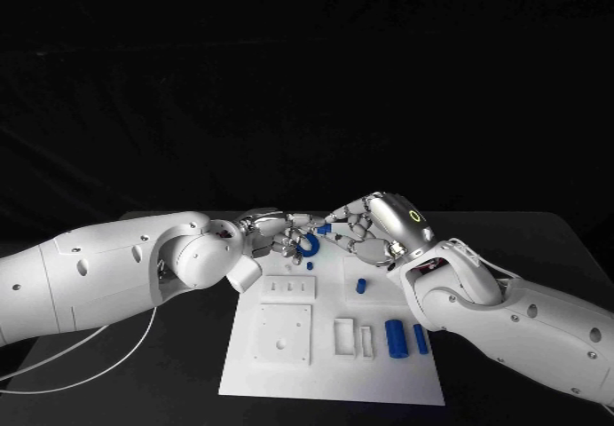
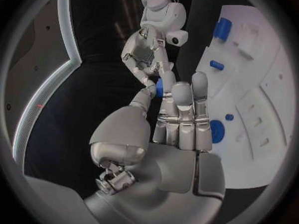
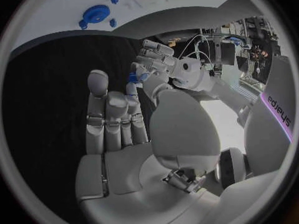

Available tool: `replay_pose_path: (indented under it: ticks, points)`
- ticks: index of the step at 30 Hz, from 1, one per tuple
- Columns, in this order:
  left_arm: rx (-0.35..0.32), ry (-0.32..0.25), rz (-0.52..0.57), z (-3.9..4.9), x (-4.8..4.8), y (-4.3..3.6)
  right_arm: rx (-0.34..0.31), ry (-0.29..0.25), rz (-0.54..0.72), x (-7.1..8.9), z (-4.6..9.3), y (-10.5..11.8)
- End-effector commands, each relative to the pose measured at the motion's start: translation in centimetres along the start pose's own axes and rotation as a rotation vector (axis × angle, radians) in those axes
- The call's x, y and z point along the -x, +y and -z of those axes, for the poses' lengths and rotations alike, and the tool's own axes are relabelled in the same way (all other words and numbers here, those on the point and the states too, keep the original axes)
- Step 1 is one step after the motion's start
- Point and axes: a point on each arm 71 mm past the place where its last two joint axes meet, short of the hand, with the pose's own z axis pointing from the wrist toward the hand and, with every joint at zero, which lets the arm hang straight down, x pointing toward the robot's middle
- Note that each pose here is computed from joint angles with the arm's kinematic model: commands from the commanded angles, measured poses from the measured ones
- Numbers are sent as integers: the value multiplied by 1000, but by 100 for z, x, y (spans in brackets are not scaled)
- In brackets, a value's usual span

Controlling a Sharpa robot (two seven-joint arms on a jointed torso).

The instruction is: Assemble the parts on the task board

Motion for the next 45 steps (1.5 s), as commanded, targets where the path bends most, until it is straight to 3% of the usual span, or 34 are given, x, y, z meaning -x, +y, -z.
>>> replay_pose_path:
  ticks: [1,45]
  points:
    - [-6,36,0,-4,-40,-7,12,-11,13,3,-2,15]
    - [11,63,-15,-7,-48,15,44,-14,6,-18,-2,44]
